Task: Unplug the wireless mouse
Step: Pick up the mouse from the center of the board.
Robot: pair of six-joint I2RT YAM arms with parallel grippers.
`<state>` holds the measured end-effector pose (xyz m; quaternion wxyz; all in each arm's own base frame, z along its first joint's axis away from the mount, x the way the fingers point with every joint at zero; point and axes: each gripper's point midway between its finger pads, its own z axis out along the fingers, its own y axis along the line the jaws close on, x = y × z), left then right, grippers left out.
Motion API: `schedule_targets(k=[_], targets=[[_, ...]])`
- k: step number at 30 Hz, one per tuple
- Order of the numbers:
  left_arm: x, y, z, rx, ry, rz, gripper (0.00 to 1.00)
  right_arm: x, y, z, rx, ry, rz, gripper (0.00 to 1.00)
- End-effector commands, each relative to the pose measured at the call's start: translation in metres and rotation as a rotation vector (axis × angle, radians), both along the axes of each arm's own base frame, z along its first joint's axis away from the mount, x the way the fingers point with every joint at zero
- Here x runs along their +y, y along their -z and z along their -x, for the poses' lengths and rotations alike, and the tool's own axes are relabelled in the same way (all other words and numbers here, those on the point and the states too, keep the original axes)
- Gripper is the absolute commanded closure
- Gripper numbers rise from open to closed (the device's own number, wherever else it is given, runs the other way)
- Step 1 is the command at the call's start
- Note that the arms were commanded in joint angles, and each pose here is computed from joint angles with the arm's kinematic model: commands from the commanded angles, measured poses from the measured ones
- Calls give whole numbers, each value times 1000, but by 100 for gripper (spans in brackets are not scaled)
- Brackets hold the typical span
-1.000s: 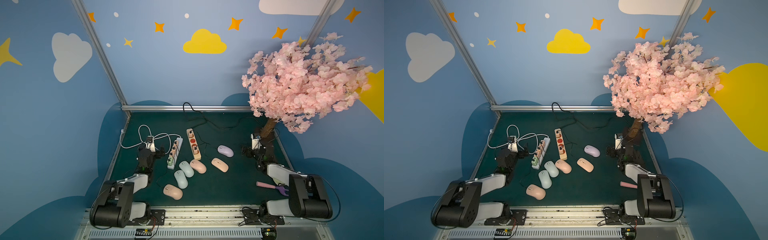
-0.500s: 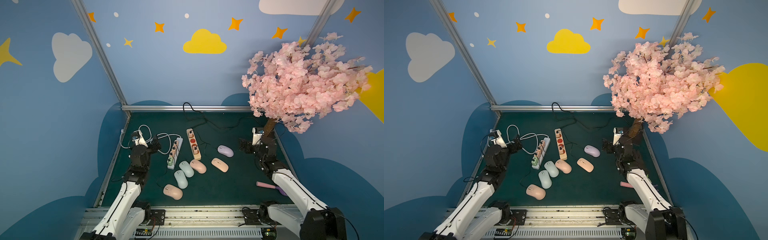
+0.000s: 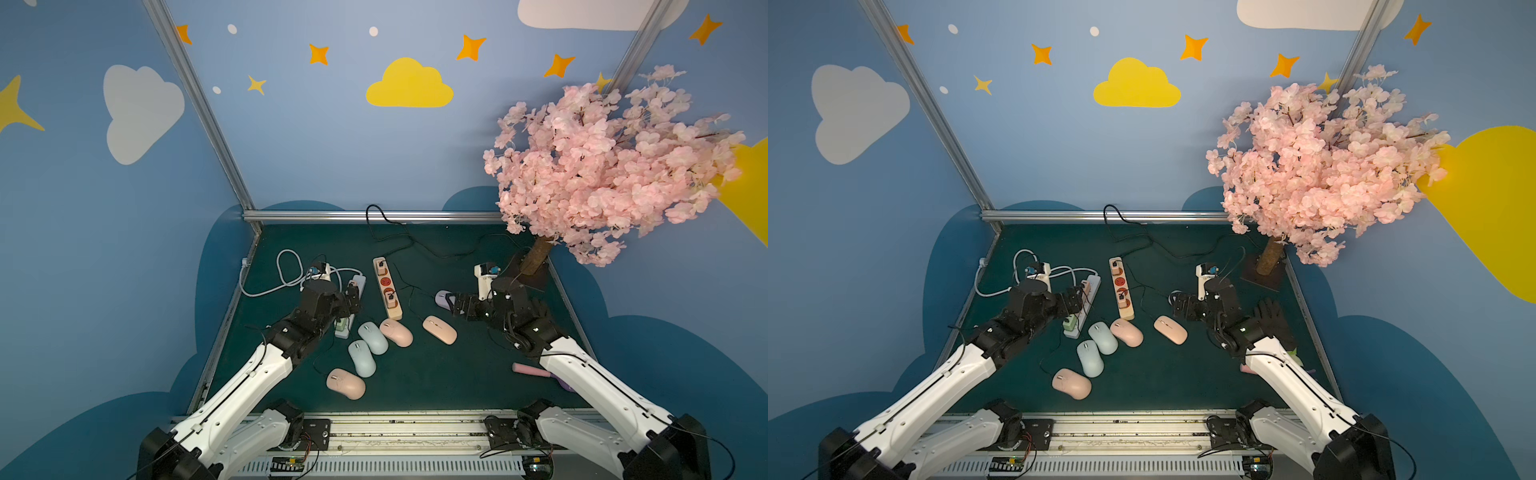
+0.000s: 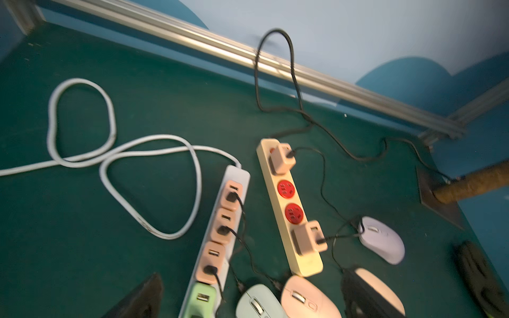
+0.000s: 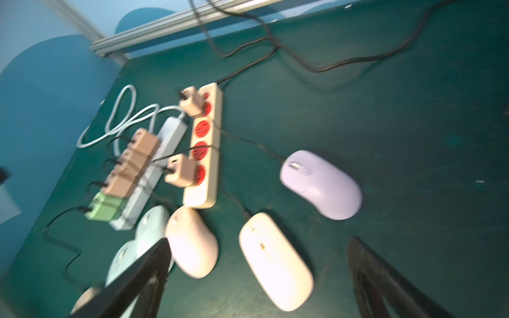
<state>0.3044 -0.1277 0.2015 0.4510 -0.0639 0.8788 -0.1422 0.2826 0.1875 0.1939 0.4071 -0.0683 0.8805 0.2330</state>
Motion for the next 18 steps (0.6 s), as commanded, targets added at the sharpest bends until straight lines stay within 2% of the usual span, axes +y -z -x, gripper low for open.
schedule_targets(k=[1,5,8,11,14,18], targets=[[-15,12,11,66,53,-35,0,13,2,16,55,-32,46,1],[-27,25,17,122,101,-17,0,28,14,23,109,-94,98,1],[-33,29,22,142,129,17,0,33,30,14,100,-105,124,1],[-38,33,27,157,157,53,0,37,39,12,159,-136,159,2],[-42,44,33,204,170,75,0,55,48,13,190,-252,184,1],[-45,58,39,276,168,109,0,73,62,23,346,-339,241,2]])
